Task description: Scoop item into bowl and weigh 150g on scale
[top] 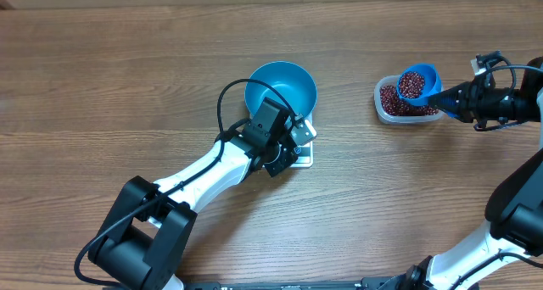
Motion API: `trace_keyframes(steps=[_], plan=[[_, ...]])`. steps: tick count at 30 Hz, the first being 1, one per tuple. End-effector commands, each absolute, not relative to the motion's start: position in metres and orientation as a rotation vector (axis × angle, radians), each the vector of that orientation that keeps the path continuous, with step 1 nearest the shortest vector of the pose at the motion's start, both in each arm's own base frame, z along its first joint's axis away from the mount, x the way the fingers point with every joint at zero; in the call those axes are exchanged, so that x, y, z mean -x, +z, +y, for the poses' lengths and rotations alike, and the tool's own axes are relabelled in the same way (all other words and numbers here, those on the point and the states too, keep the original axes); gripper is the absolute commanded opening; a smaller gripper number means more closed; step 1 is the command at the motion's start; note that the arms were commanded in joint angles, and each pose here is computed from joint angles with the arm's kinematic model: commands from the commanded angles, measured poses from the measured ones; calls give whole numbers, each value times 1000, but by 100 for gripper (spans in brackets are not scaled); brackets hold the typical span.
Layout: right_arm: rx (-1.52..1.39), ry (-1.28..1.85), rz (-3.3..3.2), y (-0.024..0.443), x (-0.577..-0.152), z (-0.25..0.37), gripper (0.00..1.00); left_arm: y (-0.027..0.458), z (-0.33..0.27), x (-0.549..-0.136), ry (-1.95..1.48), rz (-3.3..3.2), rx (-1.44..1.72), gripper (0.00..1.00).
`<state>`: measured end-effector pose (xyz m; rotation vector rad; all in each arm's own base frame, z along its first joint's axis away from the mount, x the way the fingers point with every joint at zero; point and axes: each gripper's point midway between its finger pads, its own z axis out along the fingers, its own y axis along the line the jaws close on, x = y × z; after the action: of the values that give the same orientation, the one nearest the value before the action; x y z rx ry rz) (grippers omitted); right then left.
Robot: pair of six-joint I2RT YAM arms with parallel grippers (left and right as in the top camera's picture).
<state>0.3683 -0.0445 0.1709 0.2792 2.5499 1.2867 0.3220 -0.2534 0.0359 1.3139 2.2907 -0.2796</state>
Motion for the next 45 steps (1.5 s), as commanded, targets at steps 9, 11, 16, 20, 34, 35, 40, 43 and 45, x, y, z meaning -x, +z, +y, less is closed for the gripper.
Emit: trace_keyframes(steps=[9,11,16,20,34,35,40,43,45], plan=[[-269,1300,2527,173,-370,-44,4,26,-252,-321,-286,2283,-1339,4],[-269,1299,2526,173,-370,-44,4,22,-251,-319,-286,2293,-1343,4],[-269,1299,2526,173,-370,-44,4,12,-250,-318,-286,2314,-1353,4],[-269,1299,2527,173,-370,-44,4,13,-251,-320,-286,2304,-1348,4],[-270,1292,2534,172,-370,-45,4,14,-253,-323,-285,2291,-1342,4],[-270,1292,2534,172,-370,-45,4,14,-253,-323,-285,2291,-1342,4],[-270,1292,2534,172,-370,-45,4,14,-253,-323,-285,2292,-1342,4],[-269,1292,2534,172,-370,-45,4,14,-252,-323,-273,2293,-1340,4],[-270,1292,2534,172,-370,-45,4,14,-250,-325,-259,2295,-1337,4]])
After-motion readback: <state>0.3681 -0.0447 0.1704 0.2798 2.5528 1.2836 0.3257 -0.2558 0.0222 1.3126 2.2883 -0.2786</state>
